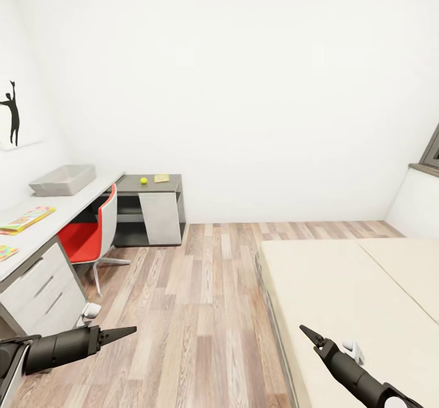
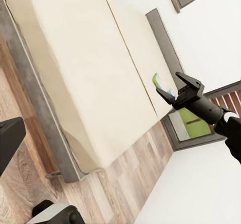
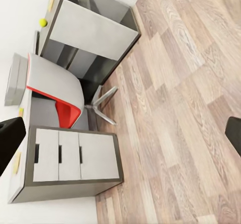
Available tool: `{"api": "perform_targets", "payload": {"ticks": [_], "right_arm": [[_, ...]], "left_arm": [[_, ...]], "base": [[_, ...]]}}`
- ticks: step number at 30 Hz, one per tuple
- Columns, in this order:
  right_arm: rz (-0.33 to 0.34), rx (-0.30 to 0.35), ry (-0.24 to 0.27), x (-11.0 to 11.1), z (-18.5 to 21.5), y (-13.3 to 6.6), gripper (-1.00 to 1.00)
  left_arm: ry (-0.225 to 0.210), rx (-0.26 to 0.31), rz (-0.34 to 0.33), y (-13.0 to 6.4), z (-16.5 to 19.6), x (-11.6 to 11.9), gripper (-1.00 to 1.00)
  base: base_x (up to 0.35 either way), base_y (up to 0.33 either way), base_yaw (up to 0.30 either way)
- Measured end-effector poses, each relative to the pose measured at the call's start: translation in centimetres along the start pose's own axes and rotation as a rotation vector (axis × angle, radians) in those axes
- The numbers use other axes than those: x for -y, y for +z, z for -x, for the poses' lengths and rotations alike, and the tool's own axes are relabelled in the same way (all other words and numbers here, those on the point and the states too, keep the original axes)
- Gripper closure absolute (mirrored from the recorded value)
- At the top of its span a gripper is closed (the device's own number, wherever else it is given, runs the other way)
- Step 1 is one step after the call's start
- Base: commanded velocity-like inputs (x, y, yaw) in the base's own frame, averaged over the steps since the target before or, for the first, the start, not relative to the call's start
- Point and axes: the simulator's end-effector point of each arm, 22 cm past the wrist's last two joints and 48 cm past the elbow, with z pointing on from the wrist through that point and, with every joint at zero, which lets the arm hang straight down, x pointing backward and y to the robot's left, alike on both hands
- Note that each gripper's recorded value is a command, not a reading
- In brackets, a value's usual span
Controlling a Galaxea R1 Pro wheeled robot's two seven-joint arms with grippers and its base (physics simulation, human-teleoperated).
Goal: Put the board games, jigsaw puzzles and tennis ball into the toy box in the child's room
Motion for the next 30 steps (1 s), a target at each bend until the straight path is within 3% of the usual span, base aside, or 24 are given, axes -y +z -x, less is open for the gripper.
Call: {"api": "perform_targets", "payload": {"ticks": [10, 30], "right_arm": [[0.002, 0.001, 0.000, -0.10, 0.04, -0.02, -1.00], [0.002, 0.002, -0.001, -0.11, 0.04, -0.02, -1.00]], "left_arm": [[0.002, 0.001, 0.000, -0.05, 0.05, 0.06, -1.00], [0.002, 0.001, 0.000, -0.05, 0.06, 0.08, -1.00]], "base": [[0.000, 0.000, 0.153], [0.000, 0.000, 0.012]]}}
